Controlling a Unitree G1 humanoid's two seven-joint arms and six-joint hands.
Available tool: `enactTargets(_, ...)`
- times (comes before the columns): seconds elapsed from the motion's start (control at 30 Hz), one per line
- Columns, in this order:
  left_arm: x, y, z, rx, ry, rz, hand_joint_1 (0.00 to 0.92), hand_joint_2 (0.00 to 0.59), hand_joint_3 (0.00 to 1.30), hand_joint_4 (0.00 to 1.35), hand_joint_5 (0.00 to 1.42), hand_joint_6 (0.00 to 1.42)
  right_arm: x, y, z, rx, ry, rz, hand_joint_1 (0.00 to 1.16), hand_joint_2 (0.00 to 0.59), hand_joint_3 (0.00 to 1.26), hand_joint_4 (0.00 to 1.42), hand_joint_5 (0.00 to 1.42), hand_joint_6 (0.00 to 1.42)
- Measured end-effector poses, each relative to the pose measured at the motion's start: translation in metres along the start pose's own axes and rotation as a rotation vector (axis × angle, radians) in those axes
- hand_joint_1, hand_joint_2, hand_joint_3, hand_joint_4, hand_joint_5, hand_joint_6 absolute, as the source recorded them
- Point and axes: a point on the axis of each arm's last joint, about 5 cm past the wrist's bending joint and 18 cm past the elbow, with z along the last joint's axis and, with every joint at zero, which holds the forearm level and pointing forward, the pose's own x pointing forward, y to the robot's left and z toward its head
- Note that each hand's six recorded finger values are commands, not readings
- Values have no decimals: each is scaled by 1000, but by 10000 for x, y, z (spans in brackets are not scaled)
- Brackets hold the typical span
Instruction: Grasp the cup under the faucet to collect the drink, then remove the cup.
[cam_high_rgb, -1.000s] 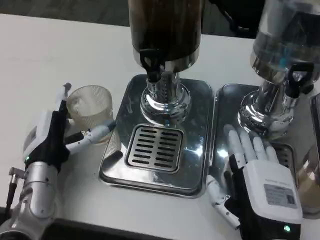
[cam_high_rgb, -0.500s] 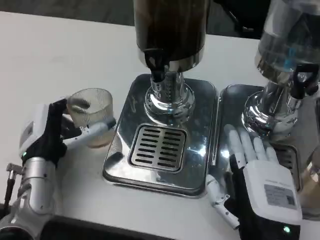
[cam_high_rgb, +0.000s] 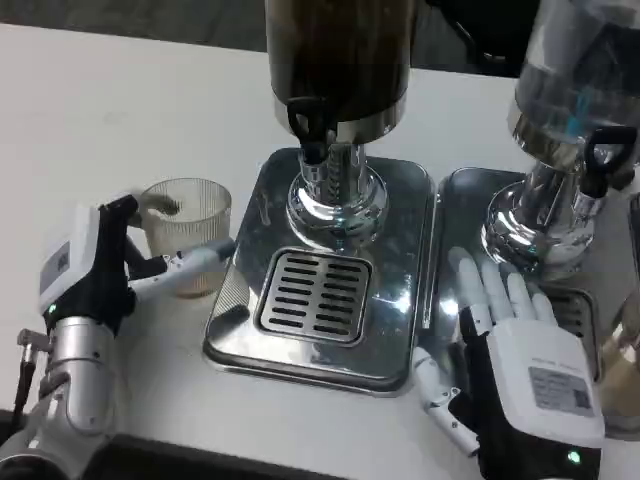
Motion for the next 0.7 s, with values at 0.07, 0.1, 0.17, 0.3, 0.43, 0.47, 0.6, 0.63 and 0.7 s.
enactTargets(0.07,-13,-5,-9,1,-1,10,604,0,864,950,1101,1315,7,-5,-5,-4,-3,-2,0,503,3,0,0,18)
enactTargets(0.1,-19,-7,-12,2,-3,13,596,0,857,940,1088,1289,10,-7,-9,-5,-4,-3,0,503,3,0,0,18)
enactTargets(0.17,-30,-12,-12,-2,-18,19,580,0,850,931,1073,1280,11,-10,-16,-9,-6,-3,0,503,3,0,0,18)
enactTargets(0.3,-43,-13,16,-23,-87,46,565,0,836,918,1058,1262,15,-16,-29,-17,-10,-4,0,503,3,0,0,18)
enactTargets(0.43,-42,-43,90,-25,-190,33,563,0,832,918,1057,1262,20,-20,-34,-19,-11,-6,0,503,3,0,0,18)
enactTargets(0.47,-38,-43,102,-29,-203,37,563,0,830,918,1057,1262,21,-22,-37,-20,-10,-7,0,503,3,0,0,18)
enactTargets(0.6,-40,-51,112,-27,-219,36,545,0,820,907,1044,1249,15,-23,-42,-19,-4,-7,0,503,3,0,0,18)
enactTargets(0.63,-41,-55,114,-25,-223,32,545,0,819,907,1042,1246,13,-23,-41,-18,-3,-7,0,503,3,0,0,18)
enactTargets(0.7,-49,-81,130,-16,-241,12,543,0,818,907,1041,1245,7,-25,-37,-15,-1,-8,0,503,3,0,0,18)
